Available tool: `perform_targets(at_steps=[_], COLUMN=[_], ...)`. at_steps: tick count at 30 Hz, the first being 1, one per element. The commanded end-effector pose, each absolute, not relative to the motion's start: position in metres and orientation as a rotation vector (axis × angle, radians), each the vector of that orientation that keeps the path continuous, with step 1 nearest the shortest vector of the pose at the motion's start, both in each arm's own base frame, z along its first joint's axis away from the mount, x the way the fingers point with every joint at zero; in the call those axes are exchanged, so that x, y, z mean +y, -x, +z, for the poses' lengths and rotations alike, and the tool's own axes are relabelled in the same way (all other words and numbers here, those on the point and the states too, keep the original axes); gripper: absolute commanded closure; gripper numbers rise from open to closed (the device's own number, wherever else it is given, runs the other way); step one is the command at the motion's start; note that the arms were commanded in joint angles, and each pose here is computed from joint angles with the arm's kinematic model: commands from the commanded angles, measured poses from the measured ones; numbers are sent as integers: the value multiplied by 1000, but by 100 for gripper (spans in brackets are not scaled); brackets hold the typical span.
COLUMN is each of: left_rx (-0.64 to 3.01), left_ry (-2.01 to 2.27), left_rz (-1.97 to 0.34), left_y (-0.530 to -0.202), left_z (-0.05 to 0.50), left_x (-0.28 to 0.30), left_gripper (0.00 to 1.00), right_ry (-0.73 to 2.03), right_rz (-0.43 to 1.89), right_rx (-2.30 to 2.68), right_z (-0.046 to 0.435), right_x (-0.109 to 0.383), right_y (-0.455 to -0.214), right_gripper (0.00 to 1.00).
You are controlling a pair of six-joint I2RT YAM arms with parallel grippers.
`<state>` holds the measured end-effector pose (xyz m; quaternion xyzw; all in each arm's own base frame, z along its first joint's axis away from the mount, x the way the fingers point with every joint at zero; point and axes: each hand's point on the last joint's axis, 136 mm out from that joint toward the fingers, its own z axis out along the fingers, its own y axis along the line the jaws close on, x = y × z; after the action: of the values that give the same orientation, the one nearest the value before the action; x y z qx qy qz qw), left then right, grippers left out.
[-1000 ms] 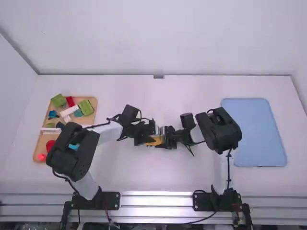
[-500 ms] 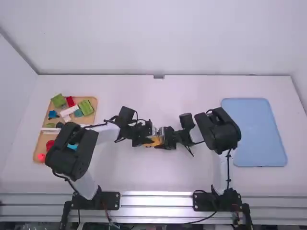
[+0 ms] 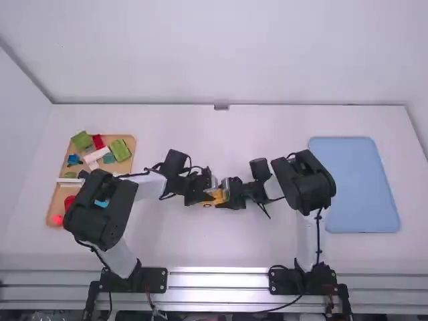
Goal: Assemble lego blocks to make yellow taxi
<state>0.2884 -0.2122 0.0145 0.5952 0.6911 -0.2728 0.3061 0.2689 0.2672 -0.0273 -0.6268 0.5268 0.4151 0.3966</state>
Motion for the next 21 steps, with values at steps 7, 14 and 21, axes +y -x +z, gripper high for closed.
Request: perform_targets(at_steps=[7, 14, 21], left_rx=[2204, 2140, 2061], left_ry=[-1654, -1656, -1621], left_rz=[-452, -463, -472], left_y=[-267, -272, -285], left_z=[-55, -50, -41], left_x=[-167, -180, -189], left_gripper=[98, 98, 82], right_ry=[1578, 1578, 1574], right_rz=[1073, 1073, 1074], right_rx=[1348, 1348, 1352], right_z=[-30, -30, -30], right_x=[265, 265, 265], right_y=[-268, -268, -269], right_gripper=[47, 47, 47])
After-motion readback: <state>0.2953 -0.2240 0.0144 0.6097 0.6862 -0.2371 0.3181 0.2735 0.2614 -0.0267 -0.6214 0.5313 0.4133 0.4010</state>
